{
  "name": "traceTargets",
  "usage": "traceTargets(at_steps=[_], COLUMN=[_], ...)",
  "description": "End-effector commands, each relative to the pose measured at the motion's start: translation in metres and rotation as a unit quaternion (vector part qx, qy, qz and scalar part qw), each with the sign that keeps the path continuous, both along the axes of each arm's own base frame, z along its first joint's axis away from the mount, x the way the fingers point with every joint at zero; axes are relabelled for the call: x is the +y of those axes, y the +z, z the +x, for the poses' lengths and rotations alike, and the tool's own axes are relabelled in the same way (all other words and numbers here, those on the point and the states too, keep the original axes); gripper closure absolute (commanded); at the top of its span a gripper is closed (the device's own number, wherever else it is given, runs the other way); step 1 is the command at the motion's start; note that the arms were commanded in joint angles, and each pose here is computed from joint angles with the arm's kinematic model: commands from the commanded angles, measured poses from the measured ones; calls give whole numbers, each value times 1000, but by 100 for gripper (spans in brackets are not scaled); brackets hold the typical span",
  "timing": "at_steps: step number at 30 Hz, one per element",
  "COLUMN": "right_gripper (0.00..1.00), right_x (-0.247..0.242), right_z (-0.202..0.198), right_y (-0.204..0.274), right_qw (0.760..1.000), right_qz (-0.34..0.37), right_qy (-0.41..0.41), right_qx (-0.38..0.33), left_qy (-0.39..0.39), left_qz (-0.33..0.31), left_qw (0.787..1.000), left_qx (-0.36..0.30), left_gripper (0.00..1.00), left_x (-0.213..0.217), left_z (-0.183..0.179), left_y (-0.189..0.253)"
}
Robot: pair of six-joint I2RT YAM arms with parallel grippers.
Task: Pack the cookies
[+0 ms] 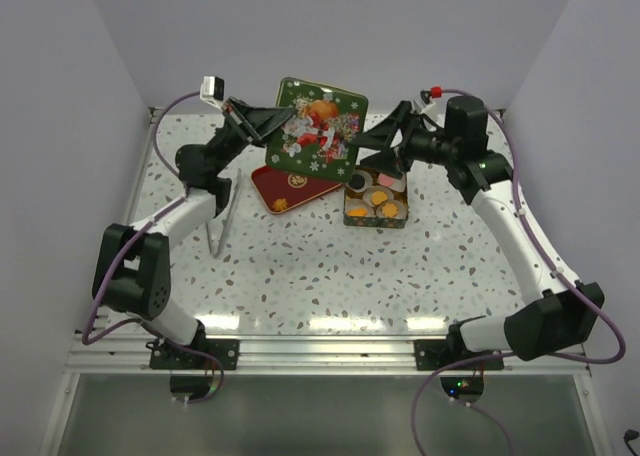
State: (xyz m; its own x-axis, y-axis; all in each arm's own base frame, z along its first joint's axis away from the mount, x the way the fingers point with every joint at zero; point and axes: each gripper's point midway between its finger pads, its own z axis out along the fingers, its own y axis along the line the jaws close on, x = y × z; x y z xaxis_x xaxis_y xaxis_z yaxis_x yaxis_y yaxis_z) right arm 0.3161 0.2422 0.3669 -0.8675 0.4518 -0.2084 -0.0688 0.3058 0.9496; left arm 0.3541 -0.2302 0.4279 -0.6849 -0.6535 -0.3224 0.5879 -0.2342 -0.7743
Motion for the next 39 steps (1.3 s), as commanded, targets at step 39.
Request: traceTargets(at_steps=[39], right_gripper=[40], right_x=[-105], right_z=[28], right_y=[-200], right_qw=[956], right_qz=[-234], right_qy=[-88], right_qx=[152], left_qy=[-5], left_qz=[-80], left_qw=[974], left_qx=[210], left_gripper=[100], left_x=[-67], left_z=[87], left_y=[-174])
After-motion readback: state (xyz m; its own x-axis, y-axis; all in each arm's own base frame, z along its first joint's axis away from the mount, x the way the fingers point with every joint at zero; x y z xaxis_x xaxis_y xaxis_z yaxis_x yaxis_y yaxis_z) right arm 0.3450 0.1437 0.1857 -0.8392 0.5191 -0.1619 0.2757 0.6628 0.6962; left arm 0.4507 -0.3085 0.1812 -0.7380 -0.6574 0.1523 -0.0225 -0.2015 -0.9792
